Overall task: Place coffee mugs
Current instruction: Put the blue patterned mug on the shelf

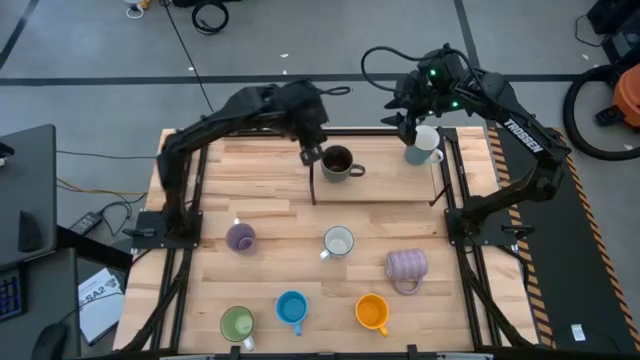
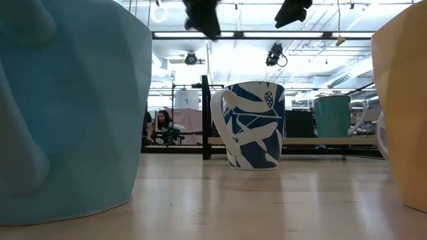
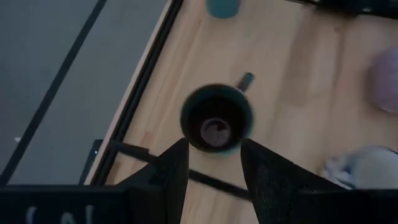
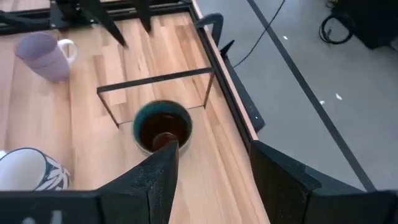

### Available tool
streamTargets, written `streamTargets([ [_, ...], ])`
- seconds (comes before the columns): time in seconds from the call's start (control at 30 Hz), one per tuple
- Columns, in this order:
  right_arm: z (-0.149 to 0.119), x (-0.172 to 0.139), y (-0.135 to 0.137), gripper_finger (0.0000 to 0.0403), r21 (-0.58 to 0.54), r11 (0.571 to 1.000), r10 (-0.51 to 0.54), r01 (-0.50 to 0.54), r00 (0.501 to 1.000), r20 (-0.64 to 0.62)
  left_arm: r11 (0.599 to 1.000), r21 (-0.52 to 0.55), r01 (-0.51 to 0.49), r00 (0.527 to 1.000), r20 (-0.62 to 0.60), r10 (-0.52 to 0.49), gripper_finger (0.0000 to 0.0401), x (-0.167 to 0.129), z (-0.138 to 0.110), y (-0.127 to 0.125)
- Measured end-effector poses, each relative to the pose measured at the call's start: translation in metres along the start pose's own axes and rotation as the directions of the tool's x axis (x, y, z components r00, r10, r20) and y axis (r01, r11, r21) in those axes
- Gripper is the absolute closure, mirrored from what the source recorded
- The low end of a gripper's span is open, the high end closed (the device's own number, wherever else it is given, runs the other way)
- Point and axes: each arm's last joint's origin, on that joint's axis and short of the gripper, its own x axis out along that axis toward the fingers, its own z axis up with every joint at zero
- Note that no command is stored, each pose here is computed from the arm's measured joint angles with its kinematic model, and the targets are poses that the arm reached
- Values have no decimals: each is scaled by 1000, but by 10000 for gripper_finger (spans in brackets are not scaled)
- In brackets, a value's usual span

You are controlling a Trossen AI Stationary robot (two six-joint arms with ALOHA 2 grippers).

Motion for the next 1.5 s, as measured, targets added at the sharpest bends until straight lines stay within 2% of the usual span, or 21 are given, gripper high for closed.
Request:
streamTargets([
  [0.13, 4, 1, 4, 199, -15, 1000, 9, -9, 999, 31, 999, 36, 13, 1000, 21, -14, 248, -30, -10, -17],
  [0.23, 7, 1, 7, 199, 18, 1000, 14, -15, 998, 54, 999, 36, 7, 1000, 15, -7, 248, -38, -27, -30],
  [0.37, 9, 2, 10, 199, 13, 1000, 23, -24, 997, 68, 1000, 11, -14, 1000, 23, 14, 248, -32, -63, -48],
  [0.53, 14, 6, 13, 199, -4, 999, 32, -32, 995, 98, 998, -46, 45, 994, 103, -41, 248, -25, -117, -69],
  [0.63, 19, 19, 14, 199, 7, 999, 44, -45, 994, 97, 993, -77, 88, 986, 147, -76, 248, -22, -143, -77],
  [0.77, 25, 50, 12, 199, 16, 998, 62, -64, 996, 70, 986, -101, 132, 974, 200, -110, 248, -20, -164, -84],
  [0.93, 24, 100, 7, 199, 26, 996, 83, -83, 996, -14, 983, -100, 155, 966, 223, -130, 248, -14, -173, -90],
  [1.2, 9, 170, 1, 199, 21, 993, 118, -116, 978, -174, 982, -102, 159, 963, 238, -131, 248, -12, -171, -91],
  [1.33, 2, 193, 0, 199, 11, 992, 125, -126, 966, -227, 982, -100, 157, 963, 234, -130, 248, -11, -171, -91],
  [1.5, -4, 208, -3, 199, -49, 996, 59, -76, 958, -282, 983, -99, 157, 964, 234, -130, 248, -11, -171, -91],
])
